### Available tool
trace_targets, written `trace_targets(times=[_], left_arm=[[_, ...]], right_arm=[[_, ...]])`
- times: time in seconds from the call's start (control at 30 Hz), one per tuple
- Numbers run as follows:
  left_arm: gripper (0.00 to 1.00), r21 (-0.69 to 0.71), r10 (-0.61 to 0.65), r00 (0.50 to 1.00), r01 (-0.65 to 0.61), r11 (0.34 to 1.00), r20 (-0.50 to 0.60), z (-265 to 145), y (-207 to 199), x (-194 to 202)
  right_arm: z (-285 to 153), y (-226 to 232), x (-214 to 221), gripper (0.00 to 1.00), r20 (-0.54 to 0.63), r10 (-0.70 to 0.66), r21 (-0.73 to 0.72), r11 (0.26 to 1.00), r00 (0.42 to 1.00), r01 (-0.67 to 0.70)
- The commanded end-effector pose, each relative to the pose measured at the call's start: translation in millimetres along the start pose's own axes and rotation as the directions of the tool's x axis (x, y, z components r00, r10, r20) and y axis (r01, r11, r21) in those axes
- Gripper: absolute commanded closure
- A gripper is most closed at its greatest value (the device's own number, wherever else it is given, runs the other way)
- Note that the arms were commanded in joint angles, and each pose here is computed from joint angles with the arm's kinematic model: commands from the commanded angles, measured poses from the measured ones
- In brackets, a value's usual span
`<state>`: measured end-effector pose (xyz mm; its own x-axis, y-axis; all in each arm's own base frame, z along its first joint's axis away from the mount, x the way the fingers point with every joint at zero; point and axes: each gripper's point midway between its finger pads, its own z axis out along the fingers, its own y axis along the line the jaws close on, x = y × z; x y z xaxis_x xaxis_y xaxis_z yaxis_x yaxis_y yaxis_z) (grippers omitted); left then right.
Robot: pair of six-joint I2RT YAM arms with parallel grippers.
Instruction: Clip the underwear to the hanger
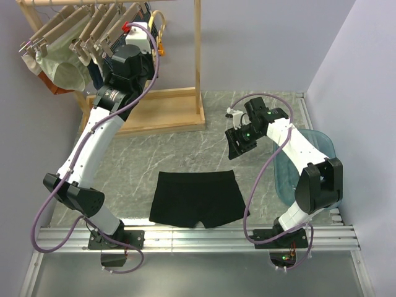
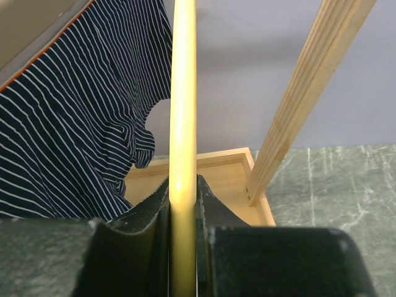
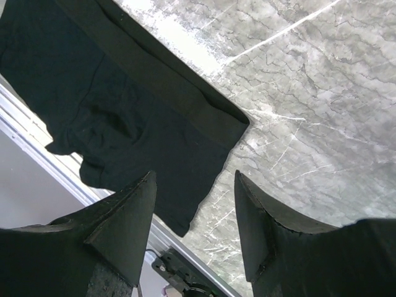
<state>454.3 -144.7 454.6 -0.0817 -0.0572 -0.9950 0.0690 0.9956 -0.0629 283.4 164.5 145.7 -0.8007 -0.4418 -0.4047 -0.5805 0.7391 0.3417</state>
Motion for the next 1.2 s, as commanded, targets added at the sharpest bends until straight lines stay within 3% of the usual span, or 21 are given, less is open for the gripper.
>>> trace_targets(times=[0.0,0.3,0.57,0.9,1.0,1.17], left_arm=[[1.00,0.019,-0.028,0.966,0.023,1.000,0.257,-26,5,-87],[1.00,0.082,-0.017,0.947,-0.010,0.997,0.321,-55,3,-114],[1.00,0.079,0.082,0.931,-0.117,0.990,0.355,-93,14,-124],[1.00,0.179,0.127,0.970,-0.165,0.970,0.209,-125,14,-55],[1.00,0.223,0.119,0.985,-0.145,0.964,0.125,-140,15,-27],[1.00,0.383,0.108,0.993,-0.119,0.916,0.051,-178,0,10]], right_arm=[[-12,5,-7,0.40,0.062,-0.021,-0.003,1.000,0.998,0.021],[-17,5,-7,0.40,0.068,-0.030,0.012,0.999,0.997,0.029],[-28,4,-14,0.39,0.079,-0.054,0.031,0.998,0.995,0.052],[-48,4,-36,0.38,0.118,-0.121,0.074,0.991,0.986,0.113],[-64,4,-53,0.39,0.178,-0.169,0.120,0.981,0.969,0.149],[-105,13,-96,0.39,0.357,-0.291,0.215,0.950,0.888,0.224]])
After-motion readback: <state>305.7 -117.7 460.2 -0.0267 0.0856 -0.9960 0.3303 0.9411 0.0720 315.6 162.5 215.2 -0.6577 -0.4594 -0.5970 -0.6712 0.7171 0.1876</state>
